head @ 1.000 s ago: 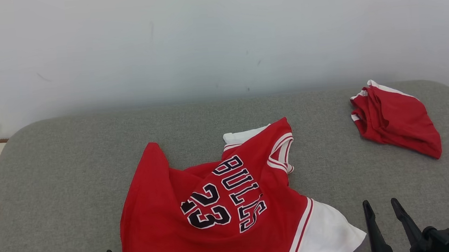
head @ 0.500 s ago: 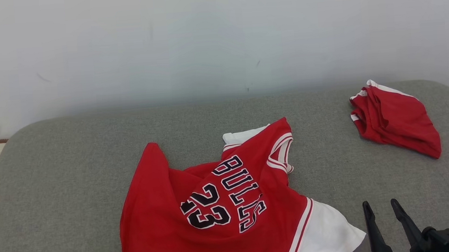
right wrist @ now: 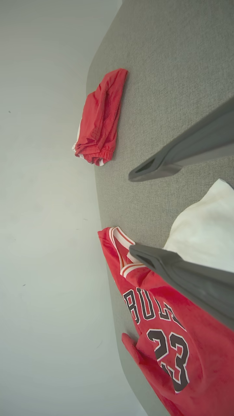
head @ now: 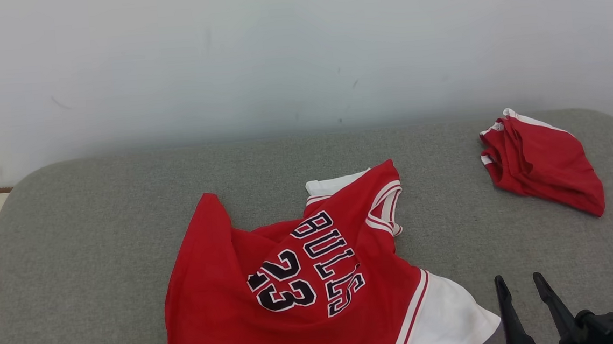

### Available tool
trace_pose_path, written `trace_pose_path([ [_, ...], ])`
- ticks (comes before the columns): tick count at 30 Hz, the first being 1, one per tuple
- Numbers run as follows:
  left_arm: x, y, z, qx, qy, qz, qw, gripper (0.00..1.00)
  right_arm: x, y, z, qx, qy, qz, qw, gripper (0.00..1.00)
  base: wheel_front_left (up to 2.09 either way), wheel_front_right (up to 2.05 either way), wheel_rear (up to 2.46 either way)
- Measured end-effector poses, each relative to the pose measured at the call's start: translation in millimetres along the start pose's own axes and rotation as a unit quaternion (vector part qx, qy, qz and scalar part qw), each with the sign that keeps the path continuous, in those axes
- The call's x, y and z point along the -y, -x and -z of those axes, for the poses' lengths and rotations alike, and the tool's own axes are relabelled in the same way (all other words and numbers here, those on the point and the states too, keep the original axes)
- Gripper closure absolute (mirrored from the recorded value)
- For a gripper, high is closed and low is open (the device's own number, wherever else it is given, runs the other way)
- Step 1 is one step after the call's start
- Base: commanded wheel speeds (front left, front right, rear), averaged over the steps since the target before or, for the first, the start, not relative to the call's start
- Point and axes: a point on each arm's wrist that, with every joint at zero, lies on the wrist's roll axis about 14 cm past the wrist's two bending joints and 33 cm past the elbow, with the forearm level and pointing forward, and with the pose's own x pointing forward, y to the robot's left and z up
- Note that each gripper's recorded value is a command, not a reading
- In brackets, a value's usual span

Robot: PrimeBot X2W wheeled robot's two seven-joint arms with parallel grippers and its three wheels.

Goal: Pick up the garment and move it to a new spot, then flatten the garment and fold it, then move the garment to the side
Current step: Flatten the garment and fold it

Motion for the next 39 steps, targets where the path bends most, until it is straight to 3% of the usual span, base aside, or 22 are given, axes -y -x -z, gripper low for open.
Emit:
trace_pose_path([
  [19,-1.4,0.7,2.6,-0.004,-0.001,-0.004,1.000,0.00,0.2,-1.0,3.7,-0.007,0.000,-0.001,1.000,0.00,0.00,0.00,0.00],
  [39,20.4,21.6,77.5,-0.125,0.087,0.009,0.988,0.00,21.3,7.4,66.2,-0.129,0.019,0.015,0.991,0.00,0.00,0.00,0.00],
])
